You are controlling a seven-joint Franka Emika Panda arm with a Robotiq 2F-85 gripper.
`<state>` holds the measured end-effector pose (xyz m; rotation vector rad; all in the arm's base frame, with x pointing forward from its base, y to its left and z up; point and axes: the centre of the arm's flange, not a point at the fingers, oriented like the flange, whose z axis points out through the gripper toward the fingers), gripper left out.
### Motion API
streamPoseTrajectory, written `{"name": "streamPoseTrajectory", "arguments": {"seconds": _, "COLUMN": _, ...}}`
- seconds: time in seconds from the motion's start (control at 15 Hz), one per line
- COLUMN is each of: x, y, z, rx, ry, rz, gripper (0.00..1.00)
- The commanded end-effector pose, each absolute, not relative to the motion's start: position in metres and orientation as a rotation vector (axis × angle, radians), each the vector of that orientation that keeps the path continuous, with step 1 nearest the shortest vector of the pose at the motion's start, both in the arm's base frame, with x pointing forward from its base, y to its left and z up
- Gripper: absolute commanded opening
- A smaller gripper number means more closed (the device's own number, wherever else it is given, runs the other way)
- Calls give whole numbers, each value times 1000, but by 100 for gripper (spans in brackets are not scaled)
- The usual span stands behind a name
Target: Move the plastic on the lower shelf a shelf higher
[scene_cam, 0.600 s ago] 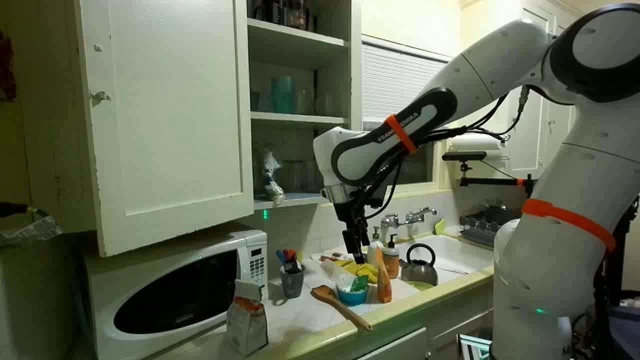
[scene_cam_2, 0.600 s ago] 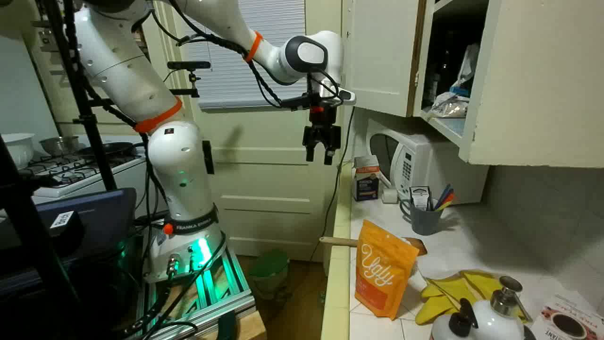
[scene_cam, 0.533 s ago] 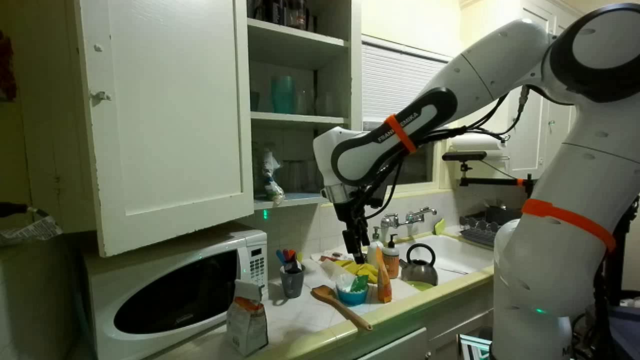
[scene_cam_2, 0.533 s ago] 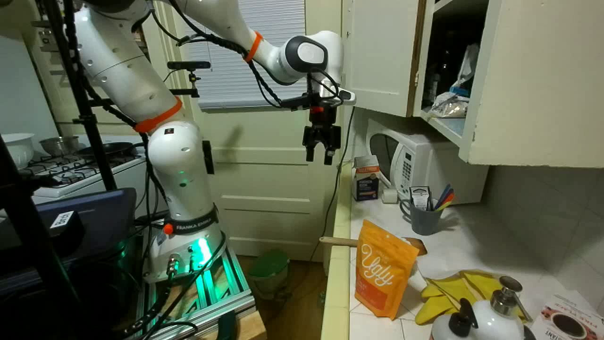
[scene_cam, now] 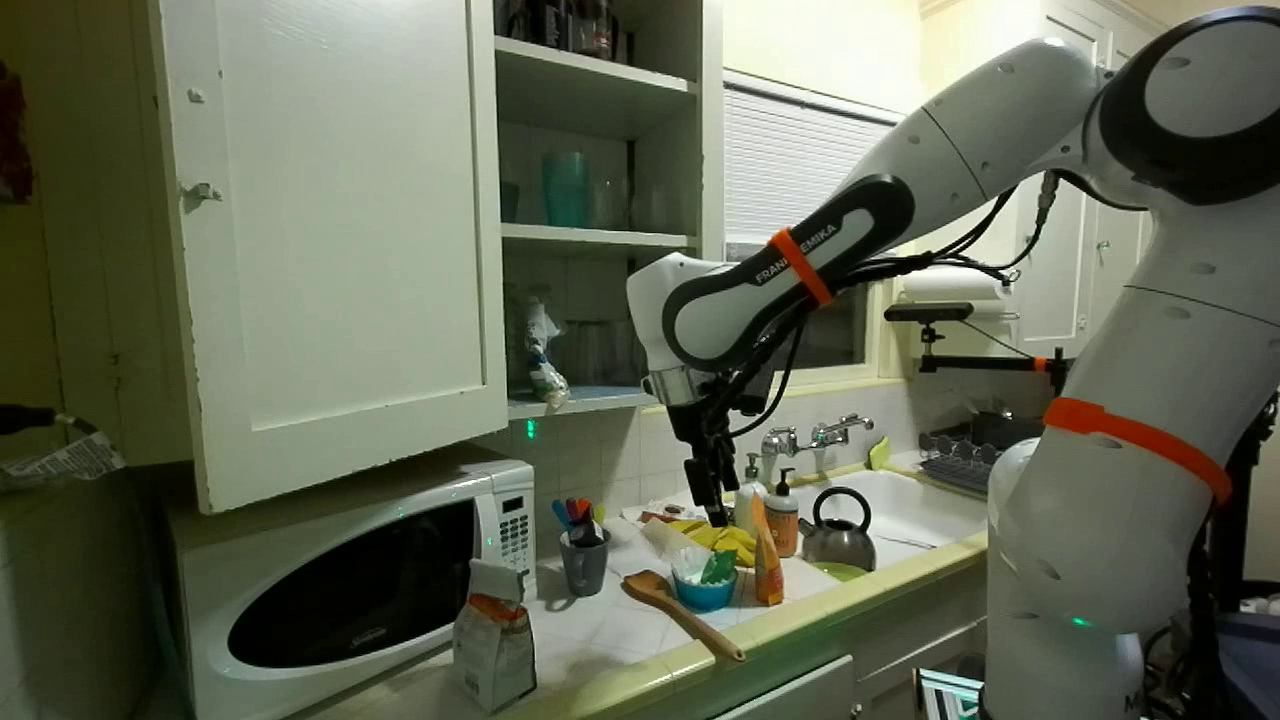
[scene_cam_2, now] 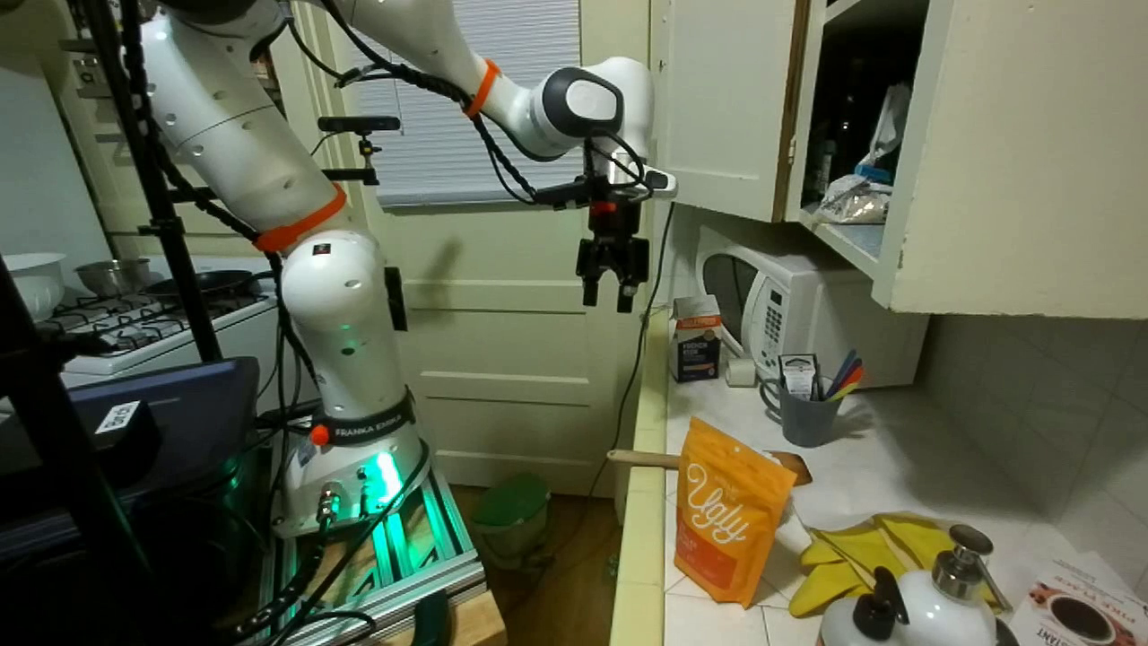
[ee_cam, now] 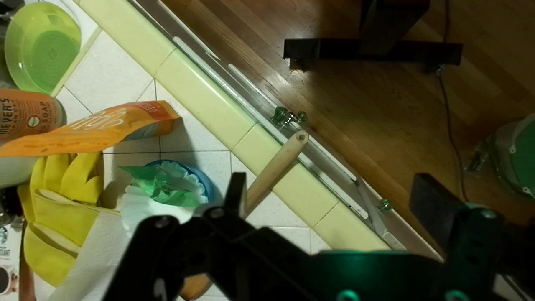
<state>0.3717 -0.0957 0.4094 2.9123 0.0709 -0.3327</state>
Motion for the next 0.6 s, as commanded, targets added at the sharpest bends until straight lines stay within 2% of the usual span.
{"name": "streamPoseTrajectory", "arguments": {"seconds": 0.0, "x": 383, "y": -114, "z": 440, "rx": 2929, "ry": 1, "rz": -158, "gripper": 100}}
{"name": "streamPoseTrajectory", "arguments": {"seconds": 0.53, "x": 445, "y": -118, "z": 567, "rx": 2895, "ry": -232, "rz": 491, "gripper": 100}}
